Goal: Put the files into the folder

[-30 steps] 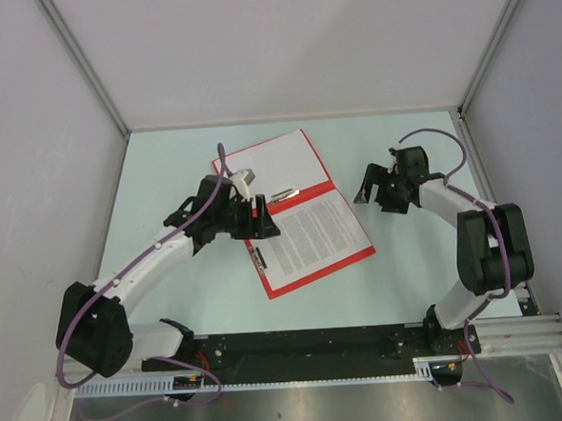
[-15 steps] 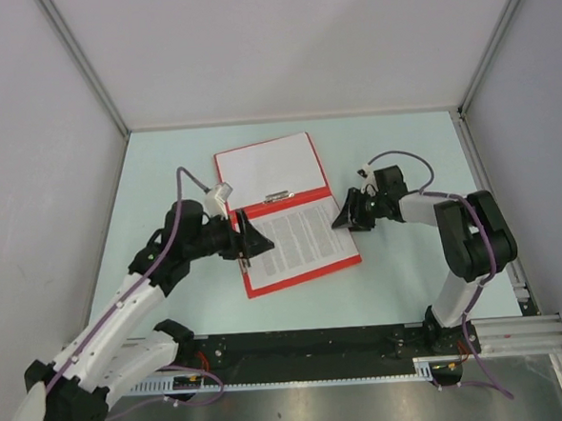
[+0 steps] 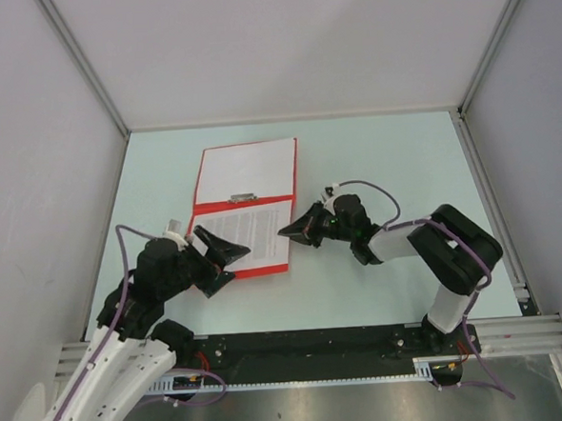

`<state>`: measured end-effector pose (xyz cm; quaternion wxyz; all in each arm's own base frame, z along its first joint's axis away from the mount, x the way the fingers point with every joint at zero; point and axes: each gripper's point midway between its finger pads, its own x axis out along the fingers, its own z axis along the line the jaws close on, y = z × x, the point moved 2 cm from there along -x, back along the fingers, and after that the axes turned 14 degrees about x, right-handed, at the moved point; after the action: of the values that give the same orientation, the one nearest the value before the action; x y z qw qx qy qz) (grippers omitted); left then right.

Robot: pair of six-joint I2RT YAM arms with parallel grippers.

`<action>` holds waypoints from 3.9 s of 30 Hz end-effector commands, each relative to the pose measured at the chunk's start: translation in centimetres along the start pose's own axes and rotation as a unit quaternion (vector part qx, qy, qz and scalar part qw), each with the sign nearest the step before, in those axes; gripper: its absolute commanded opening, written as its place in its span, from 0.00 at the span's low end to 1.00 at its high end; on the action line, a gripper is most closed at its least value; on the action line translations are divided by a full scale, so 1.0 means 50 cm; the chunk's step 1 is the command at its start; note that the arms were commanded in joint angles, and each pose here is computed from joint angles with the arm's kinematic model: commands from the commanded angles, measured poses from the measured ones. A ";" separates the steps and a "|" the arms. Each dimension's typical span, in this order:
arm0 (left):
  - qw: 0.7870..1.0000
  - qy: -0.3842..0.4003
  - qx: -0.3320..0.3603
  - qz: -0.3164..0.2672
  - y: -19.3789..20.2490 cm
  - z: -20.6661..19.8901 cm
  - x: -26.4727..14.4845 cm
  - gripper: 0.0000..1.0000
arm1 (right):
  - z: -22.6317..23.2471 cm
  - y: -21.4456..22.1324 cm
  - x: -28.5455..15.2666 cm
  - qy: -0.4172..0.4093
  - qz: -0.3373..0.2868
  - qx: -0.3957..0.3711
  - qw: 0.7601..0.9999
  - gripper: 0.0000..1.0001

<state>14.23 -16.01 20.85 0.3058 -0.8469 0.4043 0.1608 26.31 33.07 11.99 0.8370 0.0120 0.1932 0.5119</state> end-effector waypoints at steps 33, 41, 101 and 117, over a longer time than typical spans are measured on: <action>0.991 -0.073 -0.003 -0.107 -0.119 0.012 0.086 0.15 | -0.016 0.109 0.026 -0.104 0.047 0.060 0.992 0.15; 0.989 -0.107 0.055 -0.086 -0.153 -0.013 0.112 0.00 | -0.037 0.073 -0.070 0.017 0.048 -0.220 0.974 0.81; 0.959 0.084 0.272 -0.010 -0.214 -0.260 0.097 1.00 | -0.185 -0.237 -0.412 0.177 -0.268 -0.037 0.946 0.00; 0.942 0.143 0.285 0.104 -0.059 -0.275 0.165 0.99 | -0.237 -0.120 -0.608 0.236 -0.303 0.158 0.910 0.02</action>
<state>23.01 -26.80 27.54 0.4668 -0.7000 0.5401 -0.0204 17.44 0.71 8.21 0.8883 -0.0552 0.4294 0.1534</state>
